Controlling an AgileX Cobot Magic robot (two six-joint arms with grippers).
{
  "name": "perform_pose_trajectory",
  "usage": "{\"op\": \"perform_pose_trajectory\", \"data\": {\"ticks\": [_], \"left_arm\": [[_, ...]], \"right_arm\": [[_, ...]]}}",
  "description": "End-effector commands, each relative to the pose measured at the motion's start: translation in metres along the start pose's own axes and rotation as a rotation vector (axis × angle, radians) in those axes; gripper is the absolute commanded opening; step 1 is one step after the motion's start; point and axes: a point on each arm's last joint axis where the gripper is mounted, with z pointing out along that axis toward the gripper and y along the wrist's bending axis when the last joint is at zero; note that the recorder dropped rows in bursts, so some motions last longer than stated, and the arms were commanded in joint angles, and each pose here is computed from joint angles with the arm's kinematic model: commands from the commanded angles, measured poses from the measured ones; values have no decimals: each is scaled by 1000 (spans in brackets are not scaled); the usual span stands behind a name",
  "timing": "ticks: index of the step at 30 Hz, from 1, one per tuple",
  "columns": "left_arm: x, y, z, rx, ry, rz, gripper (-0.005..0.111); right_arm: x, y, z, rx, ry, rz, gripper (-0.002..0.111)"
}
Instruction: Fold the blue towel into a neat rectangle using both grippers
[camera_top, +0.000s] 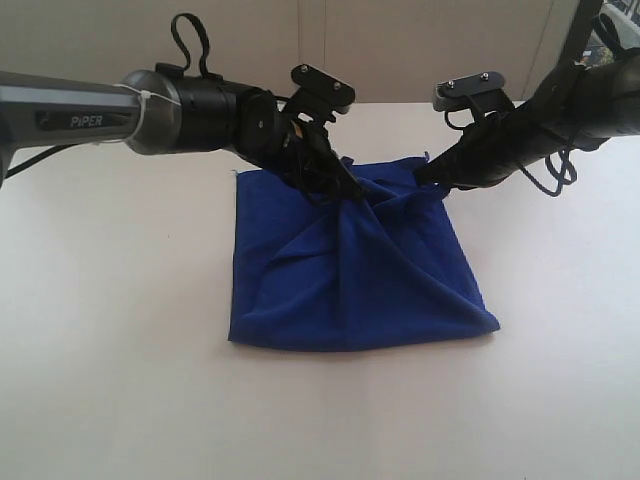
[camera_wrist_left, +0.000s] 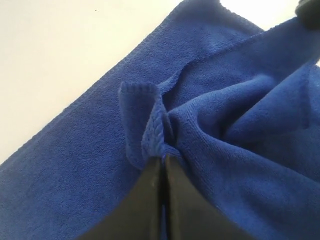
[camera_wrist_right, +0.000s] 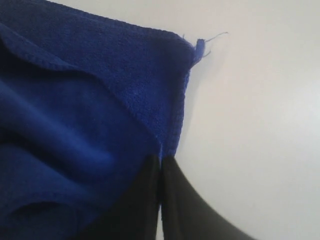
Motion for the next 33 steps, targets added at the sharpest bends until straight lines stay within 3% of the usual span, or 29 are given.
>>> {"op": "perform_pose_trajectory", "data": {"ticks": [1,6,10,22,33], "left_arm": [[-1,3,-2,-4,0,-7,0],[-8,4,-10,-7,-22,-6,0],[-12,2,-30,14,41,-4,0],[-38,4,-122,5,117,79,0],[-9,-3,-174,19,135,78,0]], "right_arm": [[2,-5,0,17,-7,10,0],[2,-5,0,15,-5,12,0],[0,-5,-2,22,-19,39,0],[-22,6,-59,-17,-78,33,0],[-16,24,-143,-4,-183,-8,0]]}}
